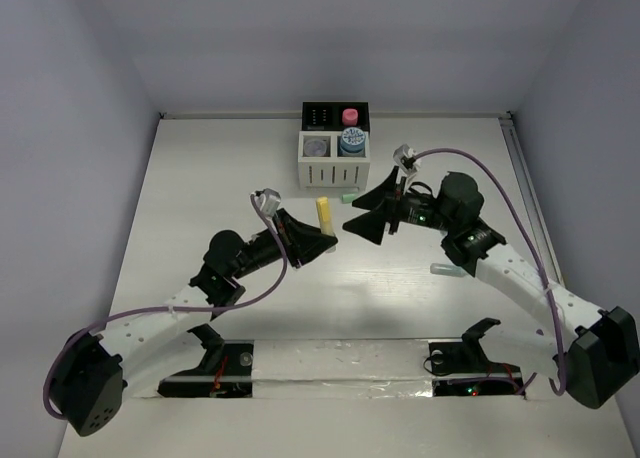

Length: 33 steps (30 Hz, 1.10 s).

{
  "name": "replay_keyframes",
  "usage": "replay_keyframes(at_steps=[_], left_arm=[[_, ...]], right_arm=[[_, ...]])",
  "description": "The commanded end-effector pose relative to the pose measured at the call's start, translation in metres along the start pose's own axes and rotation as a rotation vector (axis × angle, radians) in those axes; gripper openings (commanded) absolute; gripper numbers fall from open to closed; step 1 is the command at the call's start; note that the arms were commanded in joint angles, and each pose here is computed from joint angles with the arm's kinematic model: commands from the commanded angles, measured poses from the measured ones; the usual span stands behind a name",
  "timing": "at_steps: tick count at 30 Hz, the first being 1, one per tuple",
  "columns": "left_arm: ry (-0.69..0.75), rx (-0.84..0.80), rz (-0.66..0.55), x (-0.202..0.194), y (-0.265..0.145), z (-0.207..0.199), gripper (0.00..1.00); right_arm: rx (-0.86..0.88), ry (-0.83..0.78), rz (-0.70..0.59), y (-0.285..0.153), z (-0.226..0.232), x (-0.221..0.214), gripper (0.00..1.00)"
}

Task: Sort the stationery into containers
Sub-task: Place the pen in the storage box.

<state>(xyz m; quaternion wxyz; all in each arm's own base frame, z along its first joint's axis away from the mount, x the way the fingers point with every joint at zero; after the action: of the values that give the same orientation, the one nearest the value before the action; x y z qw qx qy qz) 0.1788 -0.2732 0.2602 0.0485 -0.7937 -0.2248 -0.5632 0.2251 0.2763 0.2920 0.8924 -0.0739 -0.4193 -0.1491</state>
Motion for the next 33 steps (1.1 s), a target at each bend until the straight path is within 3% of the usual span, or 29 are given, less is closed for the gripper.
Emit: replay_keyframes(at_steps=[1,11,23,29,33], left_arm=[[0.019,-0.111,-0.059,0.018,-0.002,-0.022,0.00],[-0.032,-0.103,-0.027,0.011,0.007,-0.016,0.00],[-0.041,-0.168,-0.023,0.008,0.010,-0.025,0.00],[-0.070,-0.205,-0.008,0.003,0.014,-0.029,0.00],[-0.071,-0.202,-0.014,0.004,0.016,-0.028,0.00]], right_arm=[[0.284,-0.175,0.008,-0.005,0.064,0.024,0.96],[0.343,-0.113,0.031,0.008,0.064,0.028,0.97],[0.341,-0.062,0.021,0.026,0.050,0.034,0.89],[0.334,-0.037,0.017,0.031,0.045,0.036,0.82],[0.331,-0.024,0.028,0.034,0.044,0.032,0.70]])
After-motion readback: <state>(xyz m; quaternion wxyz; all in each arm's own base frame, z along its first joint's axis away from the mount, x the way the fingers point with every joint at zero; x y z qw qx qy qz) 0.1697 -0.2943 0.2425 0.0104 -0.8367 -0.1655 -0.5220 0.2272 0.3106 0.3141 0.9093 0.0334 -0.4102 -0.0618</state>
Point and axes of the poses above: each gripper's point midway between its finger pads, its own y axis out along the fingers, its own z axis along the line the jaws close on, x = y × z, the point moved 1 cm from there along -y, back along the fingers, and after that the axes turned 13 degrees about y, right-handed, at the moved point
